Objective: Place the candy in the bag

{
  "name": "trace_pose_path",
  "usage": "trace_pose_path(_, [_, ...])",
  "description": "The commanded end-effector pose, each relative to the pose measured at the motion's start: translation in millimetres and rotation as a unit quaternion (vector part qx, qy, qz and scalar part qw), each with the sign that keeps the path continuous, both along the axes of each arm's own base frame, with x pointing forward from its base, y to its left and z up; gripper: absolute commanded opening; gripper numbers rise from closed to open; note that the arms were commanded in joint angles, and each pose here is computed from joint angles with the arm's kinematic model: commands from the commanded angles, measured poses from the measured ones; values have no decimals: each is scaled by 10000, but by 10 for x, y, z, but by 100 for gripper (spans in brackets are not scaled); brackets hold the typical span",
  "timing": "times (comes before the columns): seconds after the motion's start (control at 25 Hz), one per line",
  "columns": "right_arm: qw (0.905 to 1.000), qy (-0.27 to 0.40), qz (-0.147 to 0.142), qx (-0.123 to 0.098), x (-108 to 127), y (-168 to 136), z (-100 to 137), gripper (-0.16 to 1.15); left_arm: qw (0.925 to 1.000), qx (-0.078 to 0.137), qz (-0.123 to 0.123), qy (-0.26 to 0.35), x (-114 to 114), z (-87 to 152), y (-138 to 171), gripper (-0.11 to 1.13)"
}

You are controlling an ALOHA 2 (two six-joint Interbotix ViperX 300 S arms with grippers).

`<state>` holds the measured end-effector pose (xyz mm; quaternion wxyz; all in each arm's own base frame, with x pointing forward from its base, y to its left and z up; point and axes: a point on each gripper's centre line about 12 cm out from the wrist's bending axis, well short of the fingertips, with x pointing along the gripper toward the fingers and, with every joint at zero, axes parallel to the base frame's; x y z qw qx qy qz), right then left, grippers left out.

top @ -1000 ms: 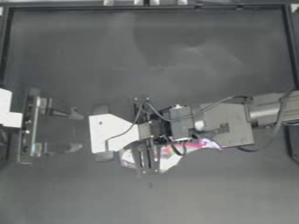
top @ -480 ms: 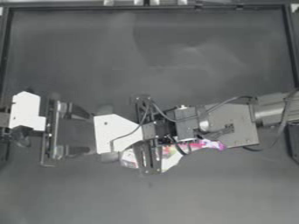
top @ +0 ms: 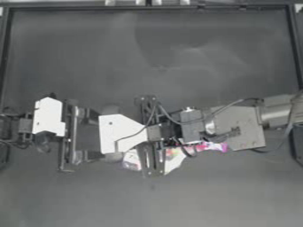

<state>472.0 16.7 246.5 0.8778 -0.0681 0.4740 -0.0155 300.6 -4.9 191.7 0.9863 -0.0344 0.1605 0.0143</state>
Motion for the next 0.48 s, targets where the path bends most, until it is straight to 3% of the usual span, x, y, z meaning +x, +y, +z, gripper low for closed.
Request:
trace_pose_path(0.04, [9995, -329, 26, 15, -39, 12, 244, 5, 9998, -21, 9, -205, 116, 94, -12, 96])
trace_pose_path(0.48, [9994, -336, 62, 17, -45, 41, 233, 5, 9997, -26, 28, -243, 236, 91, -13, 92])
